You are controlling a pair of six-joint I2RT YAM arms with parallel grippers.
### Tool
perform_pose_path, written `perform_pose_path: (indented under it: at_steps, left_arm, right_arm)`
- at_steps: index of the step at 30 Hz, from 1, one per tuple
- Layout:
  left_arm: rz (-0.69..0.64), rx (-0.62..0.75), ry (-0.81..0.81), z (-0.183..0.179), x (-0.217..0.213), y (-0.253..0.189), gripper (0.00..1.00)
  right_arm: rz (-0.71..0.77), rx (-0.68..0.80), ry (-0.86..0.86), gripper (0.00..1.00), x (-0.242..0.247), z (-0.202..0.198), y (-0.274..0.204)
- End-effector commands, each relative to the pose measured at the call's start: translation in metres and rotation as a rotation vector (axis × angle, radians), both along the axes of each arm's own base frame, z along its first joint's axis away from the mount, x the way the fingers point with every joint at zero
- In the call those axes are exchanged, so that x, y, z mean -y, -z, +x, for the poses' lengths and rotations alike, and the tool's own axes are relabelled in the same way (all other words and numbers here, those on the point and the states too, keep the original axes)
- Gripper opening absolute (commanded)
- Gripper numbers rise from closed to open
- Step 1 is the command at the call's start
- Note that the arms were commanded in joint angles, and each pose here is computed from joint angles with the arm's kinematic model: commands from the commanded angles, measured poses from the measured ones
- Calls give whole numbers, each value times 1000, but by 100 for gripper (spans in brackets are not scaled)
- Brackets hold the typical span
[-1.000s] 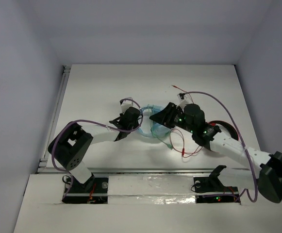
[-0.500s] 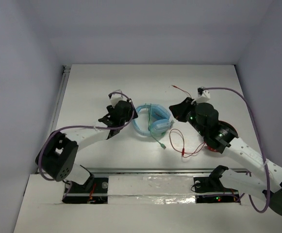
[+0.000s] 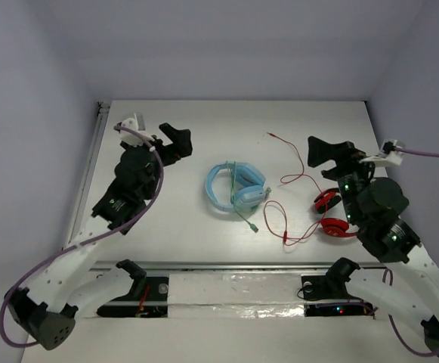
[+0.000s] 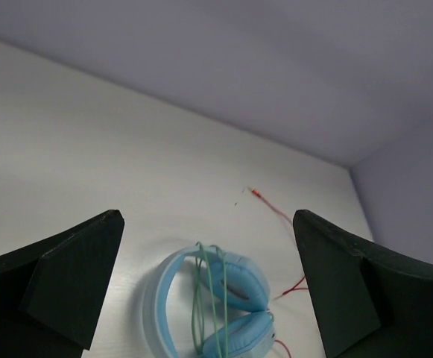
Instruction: Wrap the headphones
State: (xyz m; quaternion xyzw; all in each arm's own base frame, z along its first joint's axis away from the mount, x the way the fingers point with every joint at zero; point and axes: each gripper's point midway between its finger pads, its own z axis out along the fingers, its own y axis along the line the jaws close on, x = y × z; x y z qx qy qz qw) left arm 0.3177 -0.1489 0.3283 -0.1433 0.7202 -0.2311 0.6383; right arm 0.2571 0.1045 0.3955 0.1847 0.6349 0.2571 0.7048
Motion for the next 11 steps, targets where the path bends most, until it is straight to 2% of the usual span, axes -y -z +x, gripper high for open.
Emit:
perform_pose_path:
  at_steps: [1,5,11]
  left_arm:
    - [29,88,-30,-15,-21,-44,99]
    - [11,127,4,-29,-24,-62,99]
    - [28,119,17,-32,-23,-55,99]
  right_arm:
    - [18,64,163,100,41,-10,-26]
    - [44,53,184,100,45,-11,-24]
    - [60,39,153,100,40,-12,-30]
